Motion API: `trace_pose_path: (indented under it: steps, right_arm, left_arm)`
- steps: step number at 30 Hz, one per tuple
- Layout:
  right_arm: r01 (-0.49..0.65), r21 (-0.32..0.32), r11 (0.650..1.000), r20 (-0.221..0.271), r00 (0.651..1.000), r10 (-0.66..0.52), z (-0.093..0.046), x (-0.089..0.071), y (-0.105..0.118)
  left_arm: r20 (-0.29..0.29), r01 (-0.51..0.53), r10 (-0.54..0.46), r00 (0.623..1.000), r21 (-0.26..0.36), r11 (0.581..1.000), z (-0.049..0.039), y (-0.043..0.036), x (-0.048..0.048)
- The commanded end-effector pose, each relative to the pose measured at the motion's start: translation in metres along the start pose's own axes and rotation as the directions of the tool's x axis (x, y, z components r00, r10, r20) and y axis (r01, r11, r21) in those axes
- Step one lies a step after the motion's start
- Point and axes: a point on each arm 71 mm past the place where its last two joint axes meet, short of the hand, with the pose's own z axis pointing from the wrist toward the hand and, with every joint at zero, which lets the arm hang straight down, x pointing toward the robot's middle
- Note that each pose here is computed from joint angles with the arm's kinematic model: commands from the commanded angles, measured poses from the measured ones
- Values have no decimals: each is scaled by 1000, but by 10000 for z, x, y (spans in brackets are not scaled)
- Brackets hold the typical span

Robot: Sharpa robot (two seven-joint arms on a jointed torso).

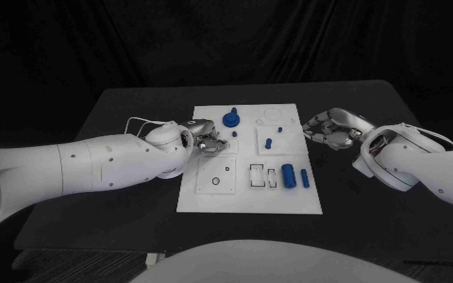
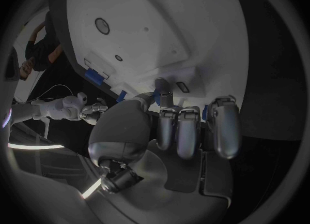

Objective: Assemble the parts on the task board

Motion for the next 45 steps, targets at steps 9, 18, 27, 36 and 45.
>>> trace_pose_path:
  steps: [9,18,27,36,45]
  right_arm:
    - [-1,17,1000,-10,1000,1,-2,18,-11]
    - [0,16,1000,-13,1000,1,3,22,-8]
    - [0,17,1000,-14,1000,1,2,22,-11]
    - [0,18,1000,-16,1000,1,2,23,-12]
    - [0,18,1000,-17,1000,1,-1,22,-16]
  left_arm:
    - [-23,-3,3,1000,15,1000,-1,-21,23]
    - [-28,-6,6,1000,5,1000,4,-14,28]
    - [-32,-9,8,999,-13,1000,8,8,29]
    - [-29,-8,8,1000,-21,1000,12,17,26]
    - [24,14,-14,1000,-2,1000,-1,22,-15]
